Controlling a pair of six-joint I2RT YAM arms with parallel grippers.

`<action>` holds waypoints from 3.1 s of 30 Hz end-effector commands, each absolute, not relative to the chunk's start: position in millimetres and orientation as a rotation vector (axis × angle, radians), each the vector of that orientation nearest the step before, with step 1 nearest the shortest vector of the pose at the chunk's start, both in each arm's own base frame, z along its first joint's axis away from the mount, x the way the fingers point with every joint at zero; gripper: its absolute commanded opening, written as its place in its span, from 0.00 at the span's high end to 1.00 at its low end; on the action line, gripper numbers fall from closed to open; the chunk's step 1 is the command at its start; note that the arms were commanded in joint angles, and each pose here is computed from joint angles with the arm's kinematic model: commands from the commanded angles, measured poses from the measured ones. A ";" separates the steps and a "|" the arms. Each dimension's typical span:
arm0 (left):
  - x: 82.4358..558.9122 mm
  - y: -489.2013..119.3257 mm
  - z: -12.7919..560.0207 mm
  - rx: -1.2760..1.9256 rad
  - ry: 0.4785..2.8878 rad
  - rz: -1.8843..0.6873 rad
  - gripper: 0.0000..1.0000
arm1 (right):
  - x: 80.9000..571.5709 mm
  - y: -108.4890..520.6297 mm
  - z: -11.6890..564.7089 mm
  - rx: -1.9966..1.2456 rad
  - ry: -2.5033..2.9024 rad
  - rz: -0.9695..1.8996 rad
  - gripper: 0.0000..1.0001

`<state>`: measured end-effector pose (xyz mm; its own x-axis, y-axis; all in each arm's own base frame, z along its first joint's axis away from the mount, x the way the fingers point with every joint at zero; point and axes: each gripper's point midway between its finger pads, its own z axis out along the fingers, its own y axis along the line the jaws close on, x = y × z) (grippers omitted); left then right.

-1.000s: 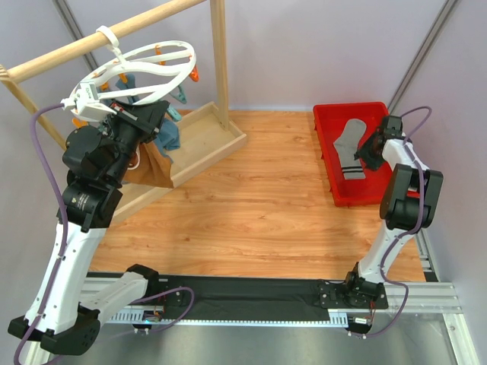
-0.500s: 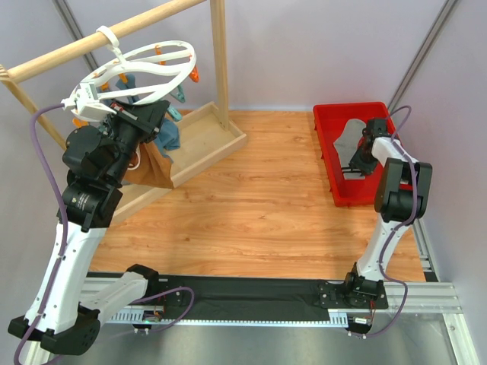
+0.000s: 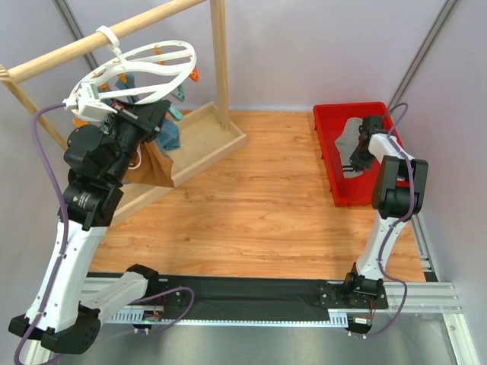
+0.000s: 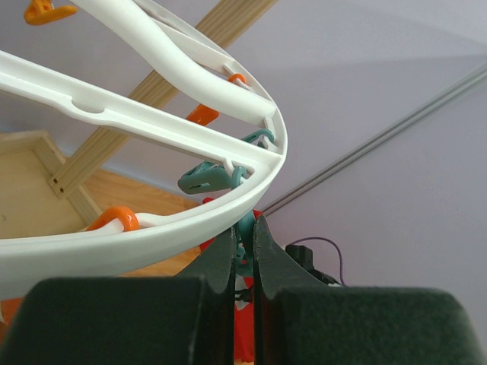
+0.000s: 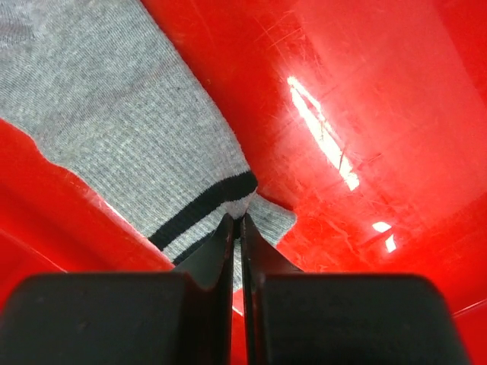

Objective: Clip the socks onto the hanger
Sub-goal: Pick up the sock from the bin.

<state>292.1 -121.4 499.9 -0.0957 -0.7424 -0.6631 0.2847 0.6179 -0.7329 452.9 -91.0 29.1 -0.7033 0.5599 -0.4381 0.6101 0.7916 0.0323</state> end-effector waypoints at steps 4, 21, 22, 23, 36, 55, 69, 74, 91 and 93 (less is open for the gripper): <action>279.6 -146.5 492.8 -0.313 1.487 -1.007 1.00 | 473.1 -75.3 67.1 0.908 2.424 0.025 1.00; 272.8 -142.0 490.0 -0.320 1.483 -0.999 1.00 | 451.7 -105.7 127.9 1.784 1.172 0.543 1.00; 272.8 -140.8 489.5 -0.324 1.481 -0.993 1.00 | 452.0 -95.5 150.6 1.719 1.112 0.588 1.00; 273.1 -140.3 489.0 -0.327 1.480 -0.991 1.00 | 448.8 -100.2 159.7 1.689 1.049 0.558 1.00; 261.3 -137.7 498.7 -0.293 1.450 -0.993 1.00 | 497.4 -55.1 134.1 1.361 1.766 0.519 0.42; 262.8 -152.8 487.3 -0.260 1.500 -1.060 1.00 | 498.5 -105.4 95.4 0.490 2.517 -0.230 0.46; 268.7 -157.7 484.7 -0.267 1.520 -1.077 1.00 | 508.3 -111.6 41.8 0.562 2.574 -0.294 0.58; 267.3 -157.3 486.2 -0.264 1.524 -1.074 1.00 | 508.9 -104.4 57.6 0.600 2.525 -0.236 0.98; 260.7 -150.7 483.9 -0.277 1.530 -1.048 1.00 | 506.0 -98.0 85.4 0.686 2.476 -0.155 0.50; 261.3 -151.1 483.6 -0.275 1.533 -1.045 1.00 | 504.4 -101.1 71.3 0.701 2.502 -0.180 0.50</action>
<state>281.3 -126.2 488.5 -0.1414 -0.7412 -0.6562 0.3037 0.5984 -0.7414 505.1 -96.3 85.6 -0.7235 0.4180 -0.5494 0.4869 0.8731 0.0230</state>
